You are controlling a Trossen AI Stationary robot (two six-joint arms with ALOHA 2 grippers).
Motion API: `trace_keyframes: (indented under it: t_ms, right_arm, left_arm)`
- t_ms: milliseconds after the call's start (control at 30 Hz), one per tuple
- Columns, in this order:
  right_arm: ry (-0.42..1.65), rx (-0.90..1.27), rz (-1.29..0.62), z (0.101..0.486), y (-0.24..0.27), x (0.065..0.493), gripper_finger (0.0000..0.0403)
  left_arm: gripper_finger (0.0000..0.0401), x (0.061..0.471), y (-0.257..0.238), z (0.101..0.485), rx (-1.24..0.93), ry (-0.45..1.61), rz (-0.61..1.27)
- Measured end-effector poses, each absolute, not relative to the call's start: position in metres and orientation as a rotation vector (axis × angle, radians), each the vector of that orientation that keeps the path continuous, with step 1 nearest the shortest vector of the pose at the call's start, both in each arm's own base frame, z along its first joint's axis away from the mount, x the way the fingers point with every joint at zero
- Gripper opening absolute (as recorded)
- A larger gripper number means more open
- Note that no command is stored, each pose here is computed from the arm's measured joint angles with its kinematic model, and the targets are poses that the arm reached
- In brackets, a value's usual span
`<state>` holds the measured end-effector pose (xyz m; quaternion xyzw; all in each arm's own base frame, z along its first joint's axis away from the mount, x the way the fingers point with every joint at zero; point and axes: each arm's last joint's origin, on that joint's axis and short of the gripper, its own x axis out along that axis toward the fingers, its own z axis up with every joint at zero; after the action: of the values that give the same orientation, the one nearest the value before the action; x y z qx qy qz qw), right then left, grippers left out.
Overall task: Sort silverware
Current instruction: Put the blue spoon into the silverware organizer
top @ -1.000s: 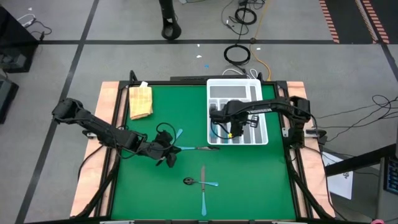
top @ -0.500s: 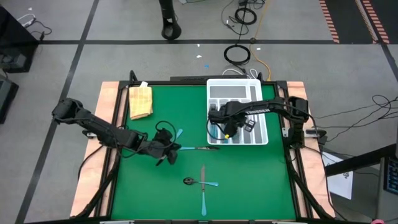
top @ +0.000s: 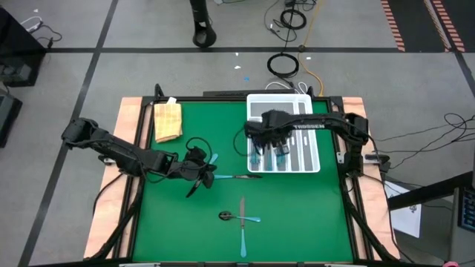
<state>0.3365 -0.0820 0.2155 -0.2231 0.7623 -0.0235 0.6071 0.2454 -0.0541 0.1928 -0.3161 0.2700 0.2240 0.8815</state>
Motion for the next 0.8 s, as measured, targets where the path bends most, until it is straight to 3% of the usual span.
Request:
trace_keyframes:
  t_ms: [233,500,800]
  right_arm:
    - [1.602,0.23,-0.415,0.246,-0.099,0.307,0.014]
    - [1.497,0.534,-0.481,0.234,-0.087,0.262,0.0075]
    - [1.409,0.583,-0.55,0.203,-0.097,0.246,0.0005]
  left_arm:
    - [0.0015,0.246,-0.053,0.193,-0.676,0.58,0.446]
    - [0.0015,0.246,-0.054,0.192,-0.657,0.601,0.416]
    - [0.0015,0.246,-0.053,0.192,-0.608,0.607,0.404]
